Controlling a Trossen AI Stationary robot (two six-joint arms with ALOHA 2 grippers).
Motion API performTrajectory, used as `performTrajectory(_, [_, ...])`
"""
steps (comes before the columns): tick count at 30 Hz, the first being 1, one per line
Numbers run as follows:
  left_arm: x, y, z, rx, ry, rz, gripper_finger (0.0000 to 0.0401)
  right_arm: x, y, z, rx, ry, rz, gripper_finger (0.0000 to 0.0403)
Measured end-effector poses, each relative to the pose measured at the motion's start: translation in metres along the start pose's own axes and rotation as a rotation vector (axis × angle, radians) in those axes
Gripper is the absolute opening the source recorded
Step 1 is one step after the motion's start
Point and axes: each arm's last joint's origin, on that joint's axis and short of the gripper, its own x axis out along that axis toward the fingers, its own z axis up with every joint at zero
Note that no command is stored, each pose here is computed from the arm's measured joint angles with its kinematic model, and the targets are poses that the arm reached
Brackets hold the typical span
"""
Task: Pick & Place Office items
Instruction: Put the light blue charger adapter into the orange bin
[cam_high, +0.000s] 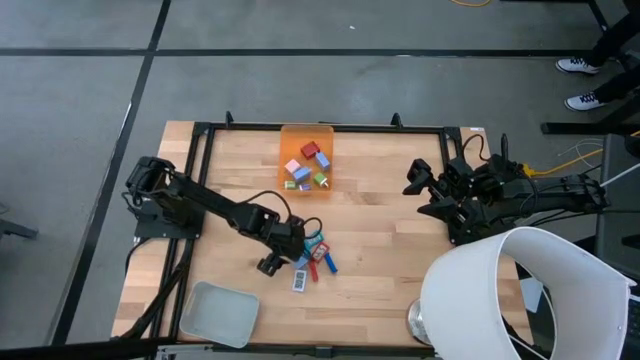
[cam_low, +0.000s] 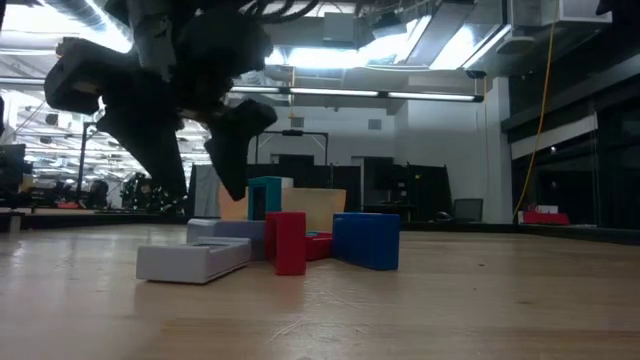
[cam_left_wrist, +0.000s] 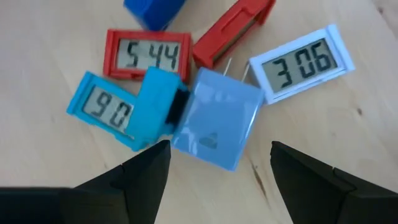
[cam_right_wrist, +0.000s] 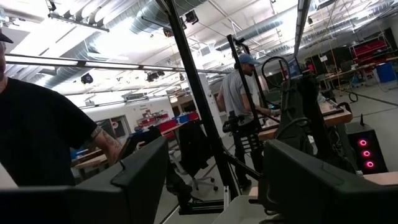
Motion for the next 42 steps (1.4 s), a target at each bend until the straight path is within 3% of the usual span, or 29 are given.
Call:
performTrajectory(4, [0.003,0.003,0.003,0.05,-0.033,-0.002,0.027,0.0,-0.001,0.0,-0.009,-0.002,-0.005,0.0261])
performTrajectory(17, [0.034,0.009,-0.004,0.04,0.016,-0.063,0.027,-0.001,-0.002,0.001,0.0,-0.005,-0.014,0.0261])
performTrajectory(23, [0.036,0.009,-0.004,-0.025,0.018,-0.064,0.0259,-0.001,-0.002,0.001,0.002,-0.004,-0.014,0.0261])
performTrajectory(29, [0.036,0.008,-0.005,-0.056,0.027,-0.069,0.0212,-0.001,-0.003,0.001,-0.003,-0.005,-0.017,0.0261])
performTrajectory(42, [0.019,0.004,-0.01,-0.272,0.077,-0.135,0.0212,-0.002,-0.004,0.002,-0.003,-0.005,-0.02,0.0261])
